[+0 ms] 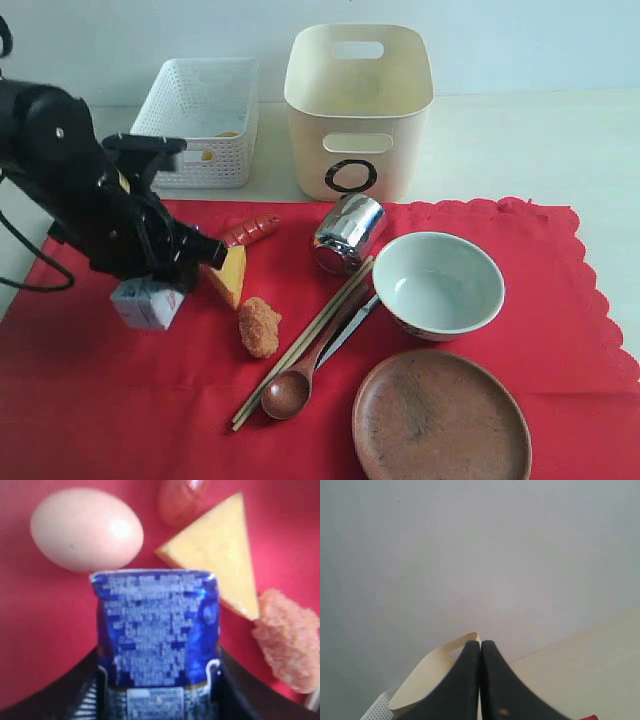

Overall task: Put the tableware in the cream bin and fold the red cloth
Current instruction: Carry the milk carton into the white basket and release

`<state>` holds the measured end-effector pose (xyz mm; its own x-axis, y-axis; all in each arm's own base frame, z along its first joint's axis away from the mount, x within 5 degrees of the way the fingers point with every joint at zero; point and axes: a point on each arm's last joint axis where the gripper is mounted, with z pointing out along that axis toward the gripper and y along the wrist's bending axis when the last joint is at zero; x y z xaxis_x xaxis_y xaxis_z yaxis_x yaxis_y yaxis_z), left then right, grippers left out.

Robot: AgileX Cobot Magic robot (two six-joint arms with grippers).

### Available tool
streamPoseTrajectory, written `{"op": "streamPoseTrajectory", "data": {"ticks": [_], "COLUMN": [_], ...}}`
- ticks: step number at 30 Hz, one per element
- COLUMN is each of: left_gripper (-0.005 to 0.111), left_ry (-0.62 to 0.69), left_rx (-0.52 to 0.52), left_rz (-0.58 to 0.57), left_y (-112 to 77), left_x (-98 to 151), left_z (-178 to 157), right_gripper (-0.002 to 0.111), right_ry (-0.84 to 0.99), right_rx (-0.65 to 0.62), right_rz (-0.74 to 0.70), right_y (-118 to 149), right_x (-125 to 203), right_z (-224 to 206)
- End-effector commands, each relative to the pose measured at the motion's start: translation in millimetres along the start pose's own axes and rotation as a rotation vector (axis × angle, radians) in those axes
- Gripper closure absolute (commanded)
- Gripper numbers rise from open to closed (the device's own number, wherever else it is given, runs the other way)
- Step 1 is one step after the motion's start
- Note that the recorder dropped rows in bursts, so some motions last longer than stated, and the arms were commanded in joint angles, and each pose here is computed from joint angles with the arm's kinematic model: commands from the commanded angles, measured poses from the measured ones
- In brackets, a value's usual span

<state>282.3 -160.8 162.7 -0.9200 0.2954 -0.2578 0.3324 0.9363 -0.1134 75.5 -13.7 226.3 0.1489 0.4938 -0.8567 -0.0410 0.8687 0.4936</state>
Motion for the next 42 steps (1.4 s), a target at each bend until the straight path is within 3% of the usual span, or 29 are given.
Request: {"op": "streamPoseTrajectory", "data": {"ticks": [1, 4, 9, 12, 17, 20, 26, 29, 36, 42], "left_gripper": [0.106, 0.106, 0.106, 0.106, 0.106, 0.106, 0.106, 0.106, 0.106, 0.103], "left_ry": [-0.098, -0.215, -0.501, -0.673, -0.848, -0.891, -0.928, -0.970, -1.023, -0.963], "left_rx": [0.026, 0.018, -0.089, -0.099, -0.093, -0.084, -0.130, -0.124, -0.101, -0.081], "left_rz": [0.026, 0.087, 0.272, 0.304, 0.304, 0.232, 0.146, 0.113, 0.115, 0.054], "left_y": [-9.6, -12.8, -11.5, -11.1, -1.9, 15.4, 67.4, 81.5, 84.8, 88.4], "left_x": [-21, -38, -67, -83, -107, -119, -132, -135, -138, -145], "left_z": [-46, -77, -117, -121, -103, -80, -30, -8, 24, 42], "right_gripper": [0.108, 0.108, 0.108, 0.108, 0.108, 0.108, 0.108, 0.108, 0.108, 0.108], "right_ry": [-0.008, -0.008, -0.008, -0.008, -0.008, -0.008, -0.008, -0.008, -0.008, -0.008], "right_rx": [0.000, 0.000, 0.000, 0.000, 0.000, 0.000, 0.000, 0.000, 0.000, 0.000], "right_rz": [-0.009, -0.009, -0.009, -0.009, -0.009, -0.009, -0.009, -0.009, -0.009, -0.009], "right_y": [-1, -1, -1, -1, -1, -1, -1, -1, -1, -1], "right_x": [0, 0, 0, 0, 0, 0, 0, 0, 0, 0], "right_z": [0, 0, 0, 0, 0, 0, 0, 0, 0, 0]}}
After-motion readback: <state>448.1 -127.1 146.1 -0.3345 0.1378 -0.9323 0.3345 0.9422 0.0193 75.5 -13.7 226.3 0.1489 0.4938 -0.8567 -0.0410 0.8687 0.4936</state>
